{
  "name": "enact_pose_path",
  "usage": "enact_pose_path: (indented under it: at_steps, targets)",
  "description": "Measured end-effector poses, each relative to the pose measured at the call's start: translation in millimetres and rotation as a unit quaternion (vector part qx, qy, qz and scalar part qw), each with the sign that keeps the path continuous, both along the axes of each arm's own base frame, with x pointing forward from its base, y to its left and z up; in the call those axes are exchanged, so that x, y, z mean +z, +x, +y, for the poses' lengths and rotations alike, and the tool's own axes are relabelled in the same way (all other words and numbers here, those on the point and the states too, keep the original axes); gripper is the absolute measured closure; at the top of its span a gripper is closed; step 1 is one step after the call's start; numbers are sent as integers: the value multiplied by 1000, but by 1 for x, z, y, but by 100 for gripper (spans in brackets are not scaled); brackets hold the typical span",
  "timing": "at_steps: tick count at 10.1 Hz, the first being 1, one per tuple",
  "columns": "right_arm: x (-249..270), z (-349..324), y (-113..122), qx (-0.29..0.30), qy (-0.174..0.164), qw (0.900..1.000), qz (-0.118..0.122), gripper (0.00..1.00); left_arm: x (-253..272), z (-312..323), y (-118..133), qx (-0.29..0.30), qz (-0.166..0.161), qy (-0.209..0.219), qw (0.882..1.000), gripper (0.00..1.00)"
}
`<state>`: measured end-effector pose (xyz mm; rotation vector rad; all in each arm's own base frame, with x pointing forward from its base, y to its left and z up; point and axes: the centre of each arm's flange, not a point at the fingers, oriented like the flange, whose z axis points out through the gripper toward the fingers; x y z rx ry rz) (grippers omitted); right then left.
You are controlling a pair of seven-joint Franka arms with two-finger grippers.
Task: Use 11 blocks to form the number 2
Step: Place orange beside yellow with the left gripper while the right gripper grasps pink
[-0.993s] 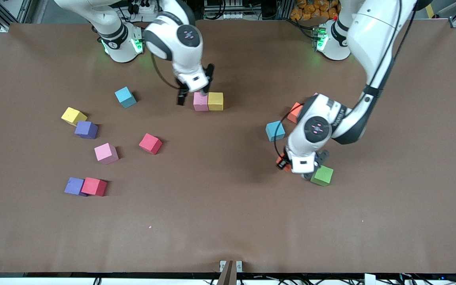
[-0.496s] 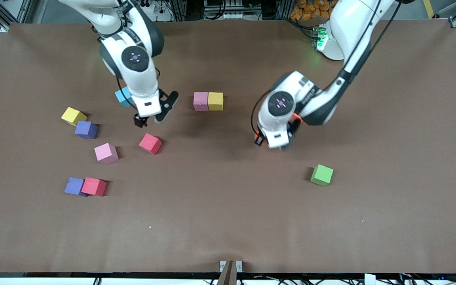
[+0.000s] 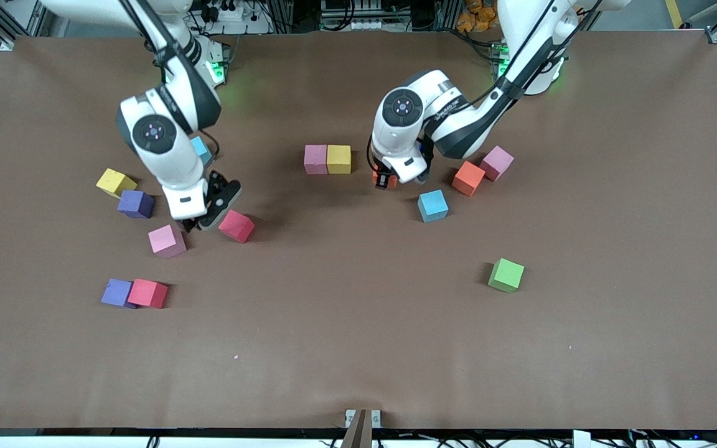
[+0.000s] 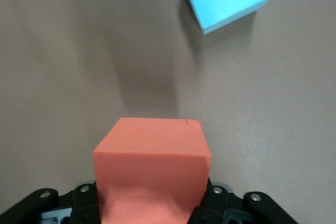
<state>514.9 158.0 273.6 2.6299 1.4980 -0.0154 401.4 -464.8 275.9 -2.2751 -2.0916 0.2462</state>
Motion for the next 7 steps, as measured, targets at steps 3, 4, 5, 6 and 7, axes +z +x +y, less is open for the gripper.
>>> enact_pose_path:
  at_steps: [3,4,5,6,7]
  targets:
    - [-40,-4,4,8,19,1000,9,0,-11,-6,-19,73,7,11,997,39]
    - [-39,-3,5,9,19,1000,8,0,-17,-11,-32,85,9,13,996,39]
    - [-37,-5,8,9,17,1000,9,0,-23,-19,-49,89,9,14,996,39]
    - [-37,-7,8,8,17,1000,12,0,-27,-27,-65,88,4,16,996,39]
    - [-37,-6,8,10,19,1000,14,0,-32,-32,-76,78,-9,17,997,39]
